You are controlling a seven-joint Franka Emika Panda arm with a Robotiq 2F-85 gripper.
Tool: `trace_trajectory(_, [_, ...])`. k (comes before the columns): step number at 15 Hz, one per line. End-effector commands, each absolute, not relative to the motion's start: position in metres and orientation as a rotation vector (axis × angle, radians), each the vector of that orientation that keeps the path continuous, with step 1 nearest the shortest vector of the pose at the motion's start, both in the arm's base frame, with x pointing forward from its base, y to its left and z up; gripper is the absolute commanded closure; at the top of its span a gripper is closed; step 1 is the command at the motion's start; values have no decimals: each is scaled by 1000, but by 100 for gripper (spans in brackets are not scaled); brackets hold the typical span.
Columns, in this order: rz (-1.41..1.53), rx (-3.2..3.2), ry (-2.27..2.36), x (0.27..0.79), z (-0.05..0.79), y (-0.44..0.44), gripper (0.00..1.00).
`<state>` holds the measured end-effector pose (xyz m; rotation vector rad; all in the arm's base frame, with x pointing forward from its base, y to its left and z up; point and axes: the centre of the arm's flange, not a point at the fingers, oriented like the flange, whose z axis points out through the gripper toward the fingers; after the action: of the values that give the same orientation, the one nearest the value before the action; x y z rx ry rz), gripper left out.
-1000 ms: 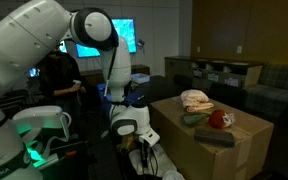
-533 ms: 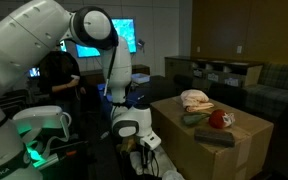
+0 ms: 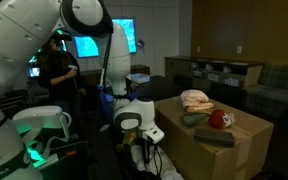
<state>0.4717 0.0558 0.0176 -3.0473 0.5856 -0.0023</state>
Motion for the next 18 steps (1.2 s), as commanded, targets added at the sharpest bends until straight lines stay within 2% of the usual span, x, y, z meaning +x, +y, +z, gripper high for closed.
trace_trajectory(1, [2, -3036, 532, 467, 74, 48, 95])
trace_trajectory(10, [114, -2968, 364, 462, 176, 35, 95])
trace_trajectory(18, [-6, -2971, 214, 477, 288, 38, 95])
